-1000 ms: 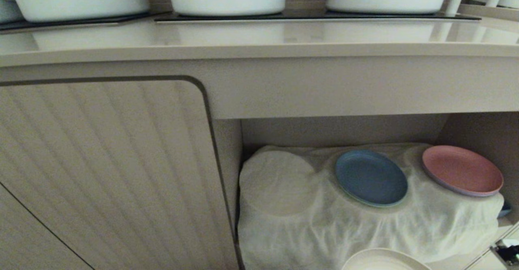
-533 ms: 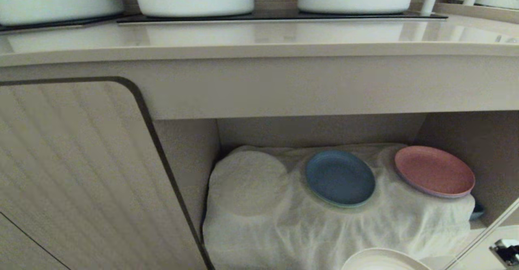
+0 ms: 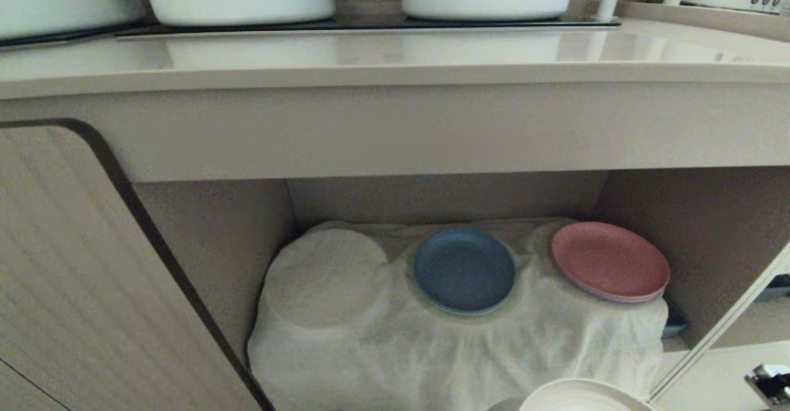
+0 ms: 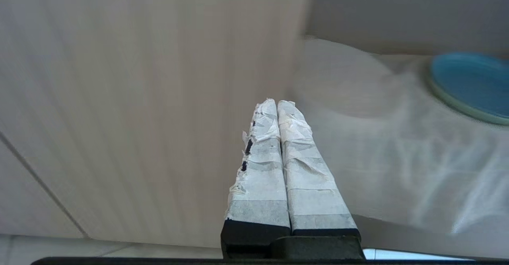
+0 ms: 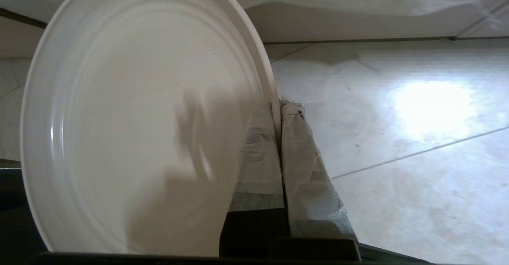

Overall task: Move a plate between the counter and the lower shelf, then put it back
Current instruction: Put the plate

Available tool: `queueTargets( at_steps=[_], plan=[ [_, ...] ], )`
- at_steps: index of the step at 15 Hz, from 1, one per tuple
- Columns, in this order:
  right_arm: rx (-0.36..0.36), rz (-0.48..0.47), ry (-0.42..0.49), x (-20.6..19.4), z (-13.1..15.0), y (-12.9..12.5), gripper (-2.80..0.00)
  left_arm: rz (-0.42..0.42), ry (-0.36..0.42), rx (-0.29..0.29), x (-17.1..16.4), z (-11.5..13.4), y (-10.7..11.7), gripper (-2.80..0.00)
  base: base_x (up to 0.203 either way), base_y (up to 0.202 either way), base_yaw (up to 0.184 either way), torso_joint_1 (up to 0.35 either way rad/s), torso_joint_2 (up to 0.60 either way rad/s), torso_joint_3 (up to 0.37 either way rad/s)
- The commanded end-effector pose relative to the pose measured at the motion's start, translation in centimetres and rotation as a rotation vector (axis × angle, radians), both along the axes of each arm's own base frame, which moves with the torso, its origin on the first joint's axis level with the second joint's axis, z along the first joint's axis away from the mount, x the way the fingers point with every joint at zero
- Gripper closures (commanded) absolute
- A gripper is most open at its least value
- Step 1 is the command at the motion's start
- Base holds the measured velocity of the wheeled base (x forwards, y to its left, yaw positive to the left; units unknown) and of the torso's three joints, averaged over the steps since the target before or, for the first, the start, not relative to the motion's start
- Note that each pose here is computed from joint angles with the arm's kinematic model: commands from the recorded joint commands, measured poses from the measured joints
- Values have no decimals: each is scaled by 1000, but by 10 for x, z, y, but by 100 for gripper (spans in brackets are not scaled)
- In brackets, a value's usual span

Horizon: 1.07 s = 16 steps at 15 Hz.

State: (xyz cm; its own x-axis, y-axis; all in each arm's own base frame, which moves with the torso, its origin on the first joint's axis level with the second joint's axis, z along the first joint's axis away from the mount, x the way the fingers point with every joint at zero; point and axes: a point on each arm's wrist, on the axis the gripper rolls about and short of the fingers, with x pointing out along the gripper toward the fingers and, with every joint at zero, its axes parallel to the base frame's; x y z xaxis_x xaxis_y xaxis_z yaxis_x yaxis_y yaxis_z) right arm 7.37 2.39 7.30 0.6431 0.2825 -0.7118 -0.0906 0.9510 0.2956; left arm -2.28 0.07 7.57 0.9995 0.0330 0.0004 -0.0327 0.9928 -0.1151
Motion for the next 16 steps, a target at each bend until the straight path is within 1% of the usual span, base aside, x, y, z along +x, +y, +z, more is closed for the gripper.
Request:
queueTargets(
  at_steps=[1,4,6,16],
  plan=[
    [2,-1,1,0,0,0,0,1,0,-1,0,0,0,0,0,-192,1,0,2,2],
    [2,-2,0,0,0,0,0,1,0,0,0,0,0,0,0,-194,-1,4,3,2],
    [2,-1,-1,0,0,0,0,1,0,-1,0,0,0,0,0,-110,-1,3,5,2],
    [1,-1,-3,0,0,0,0,1,0,-1,0,0,0,0,0,0,0,0,0,0]
  ],
)
